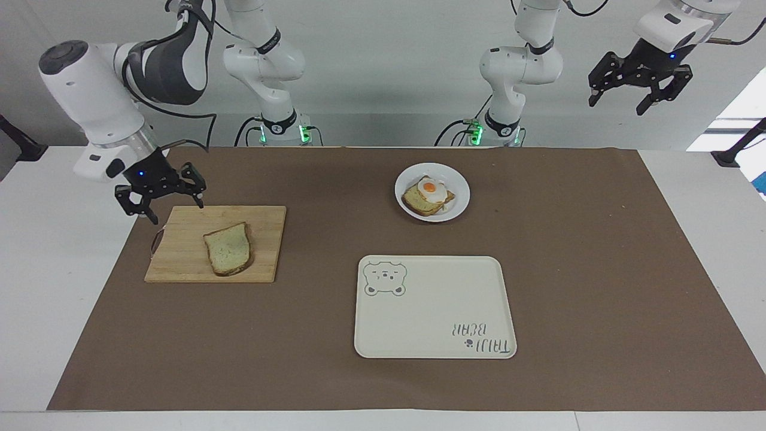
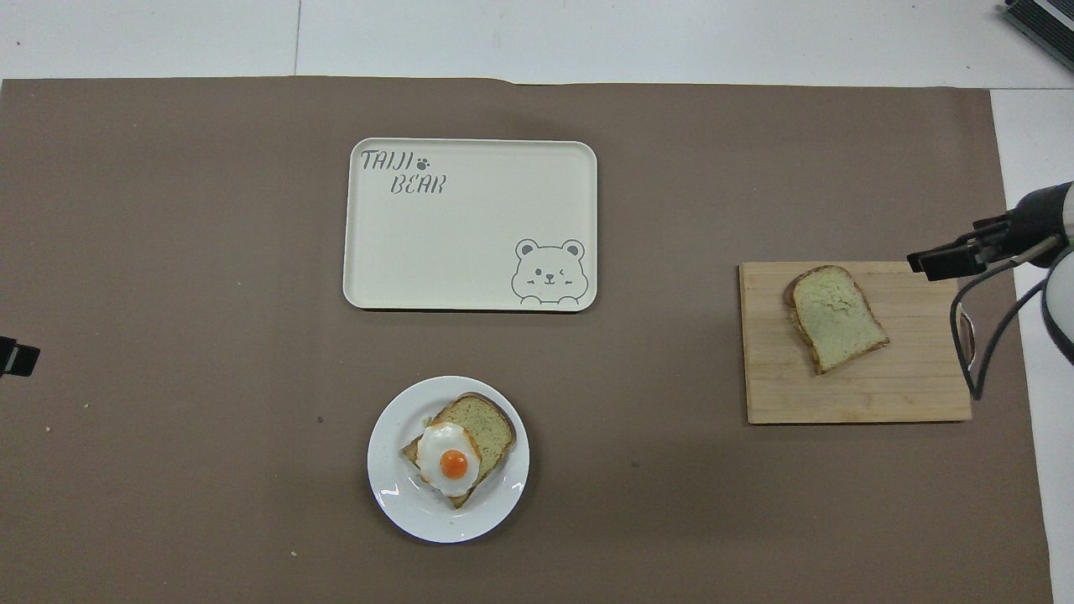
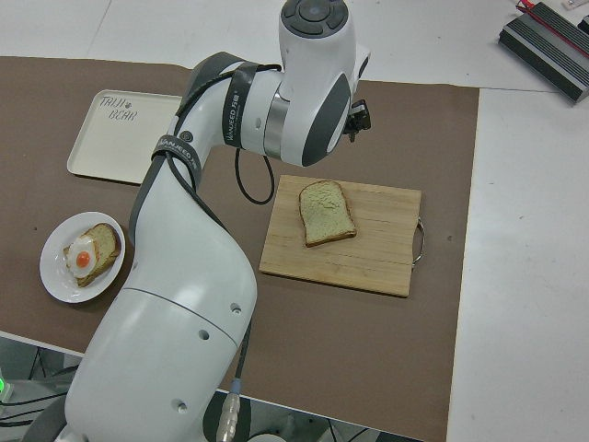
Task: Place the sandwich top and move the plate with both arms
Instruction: 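Reach the right gripper to the bread slice on the bamboo board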
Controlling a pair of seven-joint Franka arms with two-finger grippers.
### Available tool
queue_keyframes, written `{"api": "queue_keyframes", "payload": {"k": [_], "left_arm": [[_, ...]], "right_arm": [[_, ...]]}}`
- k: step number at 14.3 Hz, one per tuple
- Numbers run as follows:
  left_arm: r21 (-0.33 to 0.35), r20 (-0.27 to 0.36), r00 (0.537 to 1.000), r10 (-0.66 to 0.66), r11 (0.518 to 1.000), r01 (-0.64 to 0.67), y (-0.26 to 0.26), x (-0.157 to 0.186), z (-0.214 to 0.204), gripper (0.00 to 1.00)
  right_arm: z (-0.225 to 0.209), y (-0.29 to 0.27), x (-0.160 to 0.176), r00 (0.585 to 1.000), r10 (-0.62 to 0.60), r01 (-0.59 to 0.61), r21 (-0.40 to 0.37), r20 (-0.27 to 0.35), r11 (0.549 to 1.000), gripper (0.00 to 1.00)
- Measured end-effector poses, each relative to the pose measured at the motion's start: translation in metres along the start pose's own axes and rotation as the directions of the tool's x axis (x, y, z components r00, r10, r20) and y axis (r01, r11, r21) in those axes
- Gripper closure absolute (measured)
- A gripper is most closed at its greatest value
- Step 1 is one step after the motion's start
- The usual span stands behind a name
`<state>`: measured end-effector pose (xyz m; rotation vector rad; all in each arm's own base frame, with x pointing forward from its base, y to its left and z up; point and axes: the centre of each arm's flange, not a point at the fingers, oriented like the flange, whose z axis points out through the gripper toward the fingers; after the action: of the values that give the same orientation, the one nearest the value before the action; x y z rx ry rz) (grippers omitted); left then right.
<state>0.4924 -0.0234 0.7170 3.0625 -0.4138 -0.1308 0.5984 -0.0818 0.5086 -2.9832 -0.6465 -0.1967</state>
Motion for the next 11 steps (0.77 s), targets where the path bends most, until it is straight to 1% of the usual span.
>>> {"api": "queue_keyframes", "payload": {"k": [3, 6, 8, 11], "left_arm": [[0.000, 0.000, 1.000, 0.000, 1.000, 0.000, 0.000, 0.000, 0.000, 0.00], [0.000, 0.000, 1.000, 0.000, 1.000, 0.000, 0.000, 0.000, 0.000, 0.00], [0.000, 0.000, 1.000, 0.000, 1.000, 0.000, 0.000, 0.000, 0.000, 0.00], [0.000, 0.000, 1.000, 0.000, 1.000, 0.000, 0.000, 0.000, 0.000, 0.00]], "right_arm": [[0.041, 0.010, 0.011, 1.000, -0.014, 0.014, 0.007, 0.001, 1.000, 0.00], [0.076, 0.012, 0.016, 1.000, -0.023, 0.022, 0.058, 0.014, 0.998, 0.00], [0.092, 0.014, 0.015, 0.998, -0.059, 0.056, 0.082, 0.026, 0.995, 0.00], [0.126, 0.018, 0.007, 0.989, -0.138, 0.131, 0.113, 0.060, 0.985, 0.00]]}}
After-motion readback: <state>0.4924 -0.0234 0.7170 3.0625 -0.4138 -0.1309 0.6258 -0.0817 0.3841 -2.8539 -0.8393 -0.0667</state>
